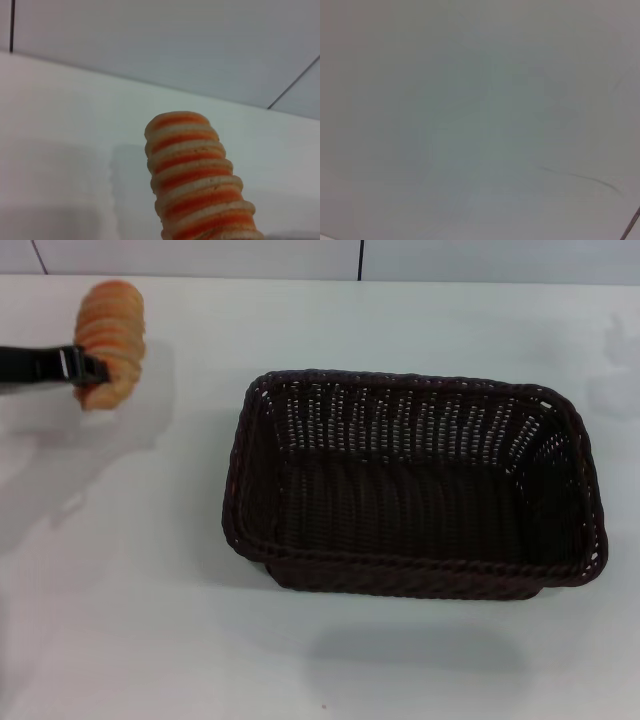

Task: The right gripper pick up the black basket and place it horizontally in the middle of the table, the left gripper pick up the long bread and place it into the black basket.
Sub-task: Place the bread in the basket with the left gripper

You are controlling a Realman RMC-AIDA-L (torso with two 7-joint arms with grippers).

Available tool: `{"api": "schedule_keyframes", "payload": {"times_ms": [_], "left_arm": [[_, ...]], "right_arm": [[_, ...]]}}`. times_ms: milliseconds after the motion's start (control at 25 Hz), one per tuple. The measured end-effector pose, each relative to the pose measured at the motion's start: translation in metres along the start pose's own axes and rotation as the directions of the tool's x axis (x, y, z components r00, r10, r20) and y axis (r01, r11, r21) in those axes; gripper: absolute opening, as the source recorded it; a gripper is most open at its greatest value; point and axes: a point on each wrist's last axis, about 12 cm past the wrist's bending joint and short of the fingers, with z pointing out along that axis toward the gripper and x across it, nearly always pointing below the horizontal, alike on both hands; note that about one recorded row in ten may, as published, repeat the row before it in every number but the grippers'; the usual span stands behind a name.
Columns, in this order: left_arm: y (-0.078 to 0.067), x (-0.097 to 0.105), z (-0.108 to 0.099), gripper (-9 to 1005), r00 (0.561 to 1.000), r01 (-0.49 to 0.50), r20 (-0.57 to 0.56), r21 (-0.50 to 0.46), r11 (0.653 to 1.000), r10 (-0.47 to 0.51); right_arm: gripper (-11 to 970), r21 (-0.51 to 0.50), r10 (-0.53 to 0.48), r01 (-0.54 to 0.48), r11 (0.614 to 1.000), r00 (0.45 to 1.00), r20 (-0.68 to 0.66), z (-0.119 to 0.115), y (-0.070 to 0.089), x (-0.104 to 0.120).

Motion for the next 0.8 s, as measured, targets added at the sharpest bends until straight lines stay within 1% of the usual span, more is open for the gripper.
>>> {"api": "schedule_keyframes", "payload": {"times_ms": [40, 200, 360, 400, 480, 520, 640, 760, 800], "left_arm": [[0.0, 0.0, 0.0, 140, 1.0, 0.0, 0.0, 0.0, 1.0, 0.0], [-0.01, -0.004, -0.024, 135, 0.999, -0.034, 0.013, 0.025, 0.999, 0.034], [-0.018, -0.006, -0.05, 136, 0.998, -0.061, 0.017, 0.069, 0.996, 0.06], [-0.021, -0.005, -0.062, 136, 0.997, -0.071, 0.032, 0.085, 0.994, 0.068], [-0.021, -0.005, -0.062, 136, 0.997, -0.071, 0.032, 0.085, 0.994, 0.068], [-0.024, -0.003, -0.076, 136, 0.997, -0.075, 0.043, 0.125, 0.989, 0.07], [-0.026, 0.002, -0.087, 137, 0.997, -0.074, 0.036, 0.188, 0.979, 0.068], [-0.027, 0.006, -0.091, 137, 0.997, -0.071, 0.027, 0.241, 0.968, 0.066], [-0.031, 0.009, -0.092, 137, 0.998, -0.069, 0.02, 0.289, 0.955, 0.066]], "right_arm": [[404, 0.0, 0.0, 0.0, 1.0, 1.0, 0.0, 0.0, 0.0, 0.0], [403, 0.004, 0.004, -0.004, 1.0, 1.0, 0.0, 0.0, -0.001, 0.0], [403, 0.014, 0.013, -0.013, 1.0, 1.0, -0.003, 0.0, -0.004, 0.002], [403, 0.018, 0.015, -0.015, 1.0, 1.0, -0.004, 0.0, -0.005, 0.002], [404, 0.02, 0.016, -0.016, 1.0, 1.0, -0.004, -0.001, -0.006, 0.002], [404, 0.024, 0.018, -0.018, 1.0, 1.0, -0.005, -0.001, -0.008, 0.003], [404, 0.038, 0.025, -0.024, 0.999, 1.0, -0.008, -0.001, -0.012, 0.004], [404, 0.048, 0.032, -0.031, 0.998, 0.999, -0.011, -0.001, -0.016, 0.005], [404, 0.053, 0.035, -0.034, 0.998, 0.999, -0.014, 0.0, -0.017, 0.006]]}}
